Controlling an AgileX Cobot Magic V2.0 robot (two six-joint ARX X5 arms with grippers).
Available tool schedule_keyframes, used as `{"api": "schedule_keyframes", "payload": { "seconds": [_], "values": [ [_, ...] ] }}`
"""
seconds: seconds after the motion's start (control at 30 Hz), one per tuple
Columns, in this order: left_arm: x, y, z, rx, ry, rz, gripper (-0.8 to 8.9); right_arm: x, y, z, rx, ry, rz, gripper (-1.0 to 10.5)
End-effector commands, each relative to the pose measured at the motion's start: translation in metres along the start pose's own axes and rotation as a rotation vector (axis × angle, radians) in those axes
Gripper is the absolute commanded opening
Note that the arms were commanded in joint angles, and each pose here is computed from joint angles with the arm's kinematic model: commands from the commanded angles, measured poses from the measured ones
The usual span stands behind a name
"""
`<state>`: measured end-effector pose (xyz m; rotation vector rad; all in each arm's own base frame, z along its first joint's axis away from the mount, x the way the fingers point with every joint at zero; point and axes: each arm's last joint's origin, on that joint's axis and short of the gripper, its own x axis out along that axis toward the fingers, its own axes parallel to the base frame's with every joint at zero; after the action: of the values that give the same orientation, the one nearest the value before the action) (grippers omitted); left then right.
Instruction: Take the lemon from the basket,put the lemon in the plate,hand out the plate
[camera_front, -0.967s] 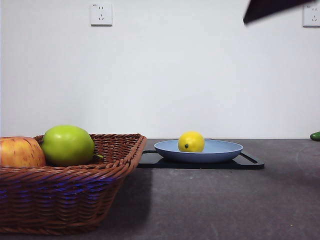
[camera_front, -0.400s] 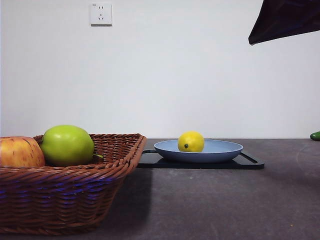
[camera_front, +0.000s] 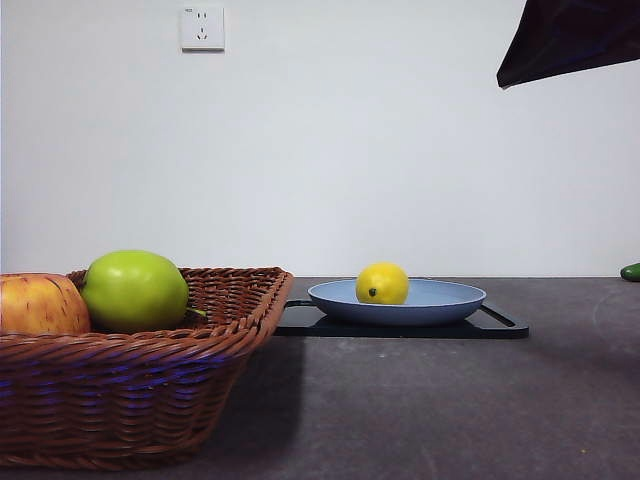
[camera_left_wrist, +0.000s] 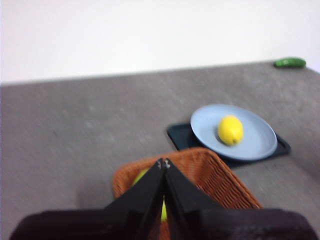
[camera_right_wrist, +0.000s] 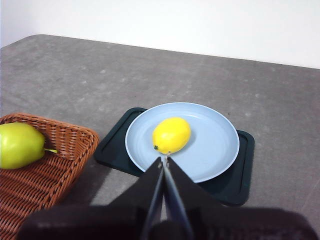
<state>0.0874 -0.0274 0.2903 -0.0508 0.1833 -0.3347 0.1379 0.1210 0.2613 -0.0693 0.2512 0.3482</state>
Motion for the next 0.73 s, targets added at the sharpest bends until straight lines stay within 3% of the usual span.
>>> {"api": "schedule_keyframes", "payload": {
  "seconds": [0.03, 0.13, 0.27, 0.53, 0.73],
  "values": [
    [-0.016, 0.003, 0.0, 0.072, -0.086, 0.054, 0.08, 0.0, 0.002, 0.005, 0.02, -0.019, 0.005, 0.0],
    [-0.022, 0.011, -0.015, 0.065, -0.14, 0.192, 0.08, 0.0, 0.001, 0.005, 0.02, -0.019, 0.004, 0.0],
    [-0.016, 0.022, -0.048, 0.047, -0.116, 0.337, 0.08, 0.0, 0.002, 0.005, 0.02, -0.019, 0.005, 0.0],
    [0.003, 0.035, -0.099, 0.021, -0.009, 0.403, 0.08, 0.0, 0.002, 0.005, 0.02, -0.019, 0.005, 0.0],
    [0.014, 0.04, -0.117, 0.024, -0.03, 0.405, 0.08, 0.0, 0.002, 0.005, 0.019, -0.019, 0.005, 0.0]
  ]
}}
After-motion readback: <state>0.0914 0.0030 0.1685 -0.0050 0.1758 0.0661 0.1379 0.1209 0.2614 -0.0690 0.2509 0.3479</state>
